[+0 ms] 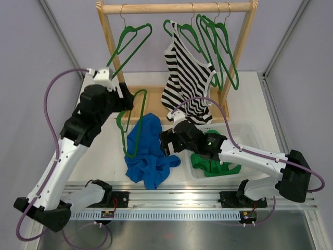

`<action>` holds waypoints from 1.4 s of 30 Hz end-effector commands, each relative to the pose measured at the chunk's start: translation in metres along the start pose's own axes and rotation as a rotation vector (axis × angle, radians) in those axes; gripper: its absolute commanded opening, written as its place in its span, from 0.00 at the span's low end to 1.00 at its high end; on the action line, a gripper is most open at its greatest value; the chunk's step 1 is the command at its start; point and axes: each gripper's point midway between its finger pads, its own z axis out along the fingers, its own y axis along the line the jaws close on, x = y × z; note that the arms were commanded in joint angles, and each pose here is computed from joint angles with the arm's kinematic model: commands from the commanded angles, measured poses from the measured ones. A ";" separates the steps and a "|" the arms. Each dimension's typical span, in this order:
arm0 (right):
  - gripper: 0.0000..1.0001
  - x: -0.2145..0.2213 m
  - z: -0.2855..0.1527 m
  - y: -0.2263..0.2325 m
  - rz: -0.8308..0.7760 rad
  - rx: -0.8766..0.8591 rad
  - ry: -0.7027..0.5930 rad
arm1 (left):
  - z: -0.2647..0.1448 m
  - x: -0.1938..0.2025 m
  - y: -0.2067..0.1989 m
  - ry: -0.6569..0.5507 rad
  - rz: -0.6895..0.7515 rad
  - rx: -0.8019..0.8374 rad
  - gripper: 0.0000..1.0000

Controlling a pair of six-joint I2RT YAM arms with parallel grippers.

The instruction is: Remove the tank top from the hanger

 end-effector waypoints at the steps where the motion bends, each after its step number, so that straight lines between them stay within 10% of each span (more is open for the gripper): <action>1: 0.99 -0.015 -0.011 0.006 0.016 -0.026 -0.061 | 0.003 0.011 0.005 -0.103 -0.129 0.000 0.81; 4: 0.99 -0.013 -0.015 0.007 0.021 -0.044 -0.059 | 0.006 0.042 0.011 -0.112 -0.204 0.009 0.99; 27: 0.99 0.012 -0.022 0.041 -0.041 -0.279 0.021 | 0.069 0.230 0.115 0.130 -0.642 0.016 0.99; 42: 1.00 0.012 -0.015 0.049 -0.055 -0.306 0.051 | 0.089 0.260 0.107 0.233 -0.707 0.128 0.60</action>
